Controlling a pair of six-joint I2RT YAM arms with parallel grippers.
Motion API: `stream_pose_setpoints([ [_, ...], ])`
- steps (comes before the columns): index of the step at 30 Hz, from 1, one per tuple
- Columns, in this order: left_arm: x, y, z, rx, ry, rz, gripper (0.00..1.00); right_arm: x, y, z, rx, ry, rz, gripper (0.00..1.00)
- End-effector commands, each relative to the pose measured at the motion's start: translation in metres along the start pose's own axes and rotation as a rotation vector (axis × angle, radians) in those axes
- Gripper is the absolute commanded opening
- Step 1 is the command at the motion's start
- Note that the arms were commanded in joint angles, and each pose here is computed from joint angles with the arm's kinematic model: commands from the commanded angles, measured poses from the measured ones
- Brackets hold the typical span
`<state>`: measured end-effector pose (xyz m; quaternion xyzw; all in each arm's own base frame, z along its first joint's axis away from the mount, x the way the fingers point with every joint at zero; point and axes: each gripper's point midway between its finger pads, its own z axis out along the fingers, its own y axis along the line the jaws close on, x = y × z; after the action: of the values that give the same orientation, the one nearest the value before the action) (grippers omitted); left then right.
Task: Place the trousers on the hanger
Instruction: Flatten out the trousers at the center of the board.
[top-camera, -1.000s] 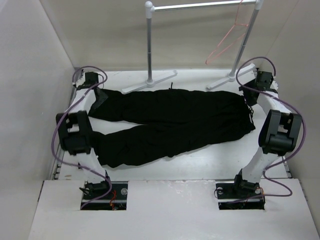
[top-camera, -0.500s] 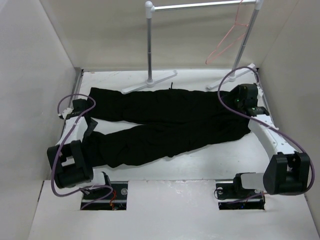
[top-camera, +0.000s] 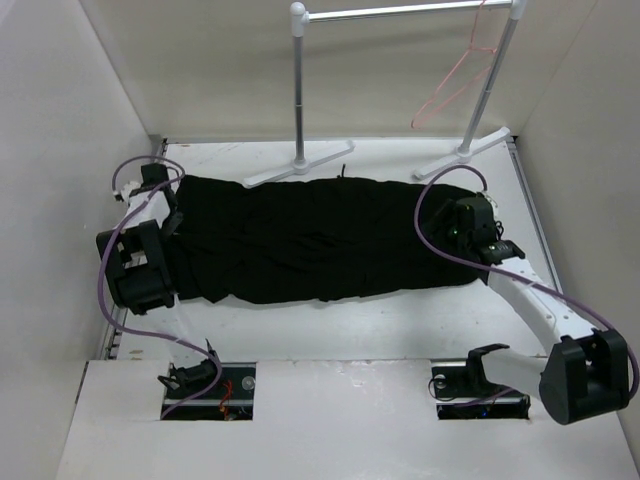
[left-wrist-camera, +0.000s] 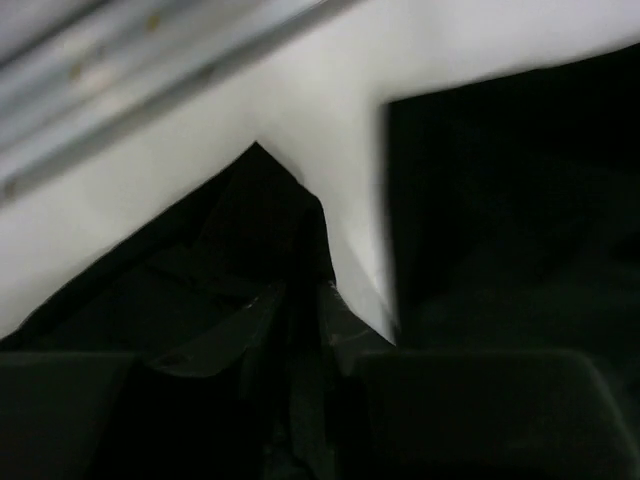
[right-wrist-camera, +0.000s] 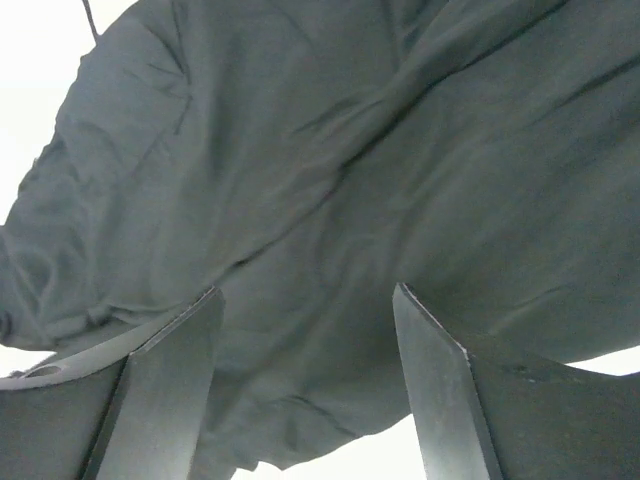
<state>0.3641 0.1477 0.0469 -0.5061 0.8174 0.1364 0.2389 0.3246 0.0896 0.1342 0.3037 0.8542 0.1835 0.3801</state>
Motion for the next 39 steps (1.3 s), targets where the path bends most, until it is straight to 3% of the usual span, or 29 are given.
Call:
stream_pose_setpoints([
  [1,-0.042,-0.021,-0.018,-0.008,-0.131,0.065,0.29,-0.010,0.000,-0.010,-0.020,-0.033,-0.028,0.76],
  [3,-0.042,-0.019,-0.024,-0.026,-0.126,0.083,0.50,-0.009,-0.001,-0.017,-0.026,-0.034,-0.041,0.78],
  [5,-0.038,-0.009,-0.035,-0.028,-0.132,0.073,0.61,-0.007,-0.001,-0.023,-0.039,-0.031,-0.053,0.79],
  [8,-0.028,0.016,-0.060,-0.009,-0.153,0.039,0.67,0.004,0.004,-0.034,-0.075,0.007,-0.084,0.79],
  [12,0.010,0.064,-0.095,0.039,-0.155,-0.038,0.65,0.022,0.014,-0.049,-0.139,0.045,-0.126,0.76],
  [14,0.038,0.089,-0.103,0.045,-0.118,-0.075,0.58,0.032,0.017,-0.054,-0.162,0.072,-0.143,0.61],
  [16,0.075,0.121,-0.103,0.026,-0.050,-0.148,0.50,0.045,0.019,-0.058,-0.183,0.108,-0.166,0.26],
  [19,0.101,0.143,-0.095,0.025,0.013,-0.225,0.50,0.055,0.020,-0.061,-0.193,0.144,-0.185,0.17],
  [21,0.109,0.149,-0.084,0.029,0.037,-0.278,0.54,0.061,0.021,-0.063,-0.203,0.163,-0.195,0.20],
  [29,0.090,0.129,-0.045,0.099,0.016,-0.409,0.56,0.075,0.021,-0.066,-0.228,0.212,-0.204,0.57],
  [31,0.089,0.132,-0.037,0.067,0.035,-0.424,0.50,0.076,0.019,-0.066,-0.227,0.215,-0.206,0.60],
  [35,0.073,0.145,-0.027,0.011,-0.001,-0.455,0.22,0.072,0.009,-0.062,-0.197,0.193,-0.180,0.60],
  [39,0.052,0.154,-0.022,-0.018,-0.031,-0.495,0.11,0.052,-0.017,-0.053,-0.108,0.142,-0.078,0.63],
])
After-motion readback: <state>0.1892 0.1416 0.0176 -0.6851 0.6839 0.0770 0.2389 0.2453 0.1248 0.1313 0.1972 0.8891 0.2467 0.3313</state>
